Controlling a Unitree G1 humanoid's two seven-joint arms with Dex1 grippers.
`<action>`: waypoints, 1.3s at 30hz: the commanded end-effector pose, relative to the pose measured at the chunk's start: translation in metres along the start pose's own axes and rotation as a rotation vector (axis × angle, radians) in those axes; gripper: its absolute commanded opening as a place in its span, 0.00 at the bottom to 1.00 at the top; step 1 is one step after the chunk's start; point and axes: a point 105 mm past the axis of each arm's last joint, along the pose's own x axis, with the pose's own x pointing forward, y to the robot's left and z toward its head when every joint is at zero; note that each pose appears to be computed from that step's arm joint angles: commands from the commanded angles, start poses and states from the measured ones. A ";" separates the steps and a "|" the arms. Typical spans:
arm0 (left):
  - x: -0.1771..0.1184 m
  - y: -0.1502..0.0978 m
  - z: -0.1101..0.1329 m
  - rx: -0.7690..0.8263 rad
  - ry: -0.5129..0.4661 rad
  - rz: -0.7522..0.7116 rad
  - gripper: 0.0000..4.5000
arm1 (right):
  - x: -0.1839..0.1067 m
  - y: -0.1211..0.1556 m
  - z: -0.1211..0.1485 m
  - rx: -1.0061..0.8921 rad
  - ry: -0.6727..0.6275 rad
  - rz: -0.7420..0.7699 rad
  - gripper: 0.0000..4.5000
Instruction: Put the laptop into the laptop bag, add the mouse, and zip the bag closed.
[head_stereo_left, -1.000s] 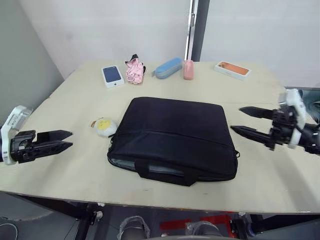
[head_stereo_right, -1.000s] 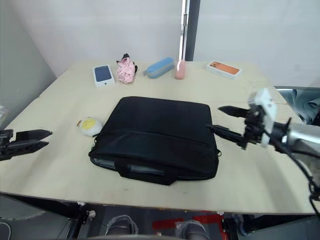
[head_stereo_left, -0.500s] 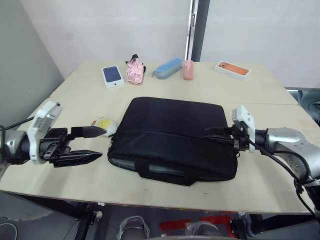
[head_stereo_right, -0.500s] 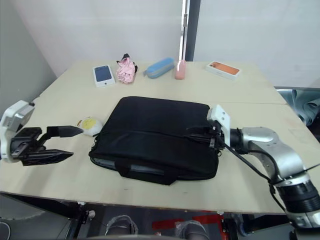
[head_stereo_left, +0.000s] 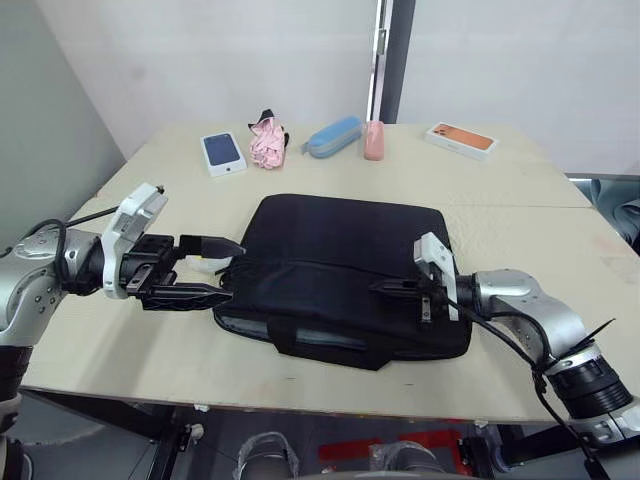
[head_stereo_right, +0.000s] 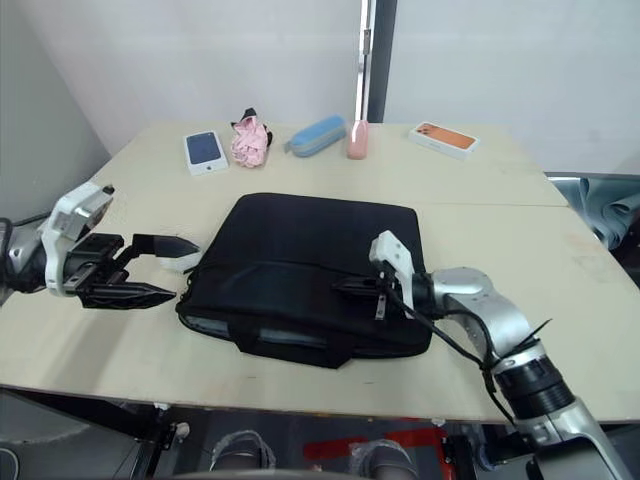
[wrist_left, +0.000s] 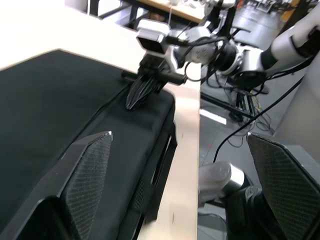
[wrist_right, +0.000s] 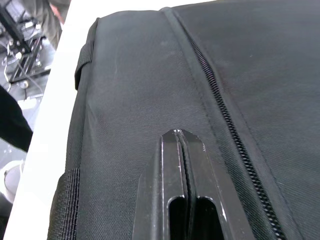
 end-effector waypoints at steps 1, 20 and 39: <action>-0.003 0.002 0.007 0.044 0.019 0.003 1.00 | 0.006 -0.005 -0.037 0.043 0.160 -0.015 0.01; -0.055 0.077 -0.033 -0.060 0.089 0.470 1.00 | -0.009 -0.012 -0.094 0.152 0.412 0.014 0.01; -0.061 0.161 -0.108 -0.357 0.219 0.884 1.00 | -0.008 -0.007 -0.088 0.129 0.394 -0.006 0.01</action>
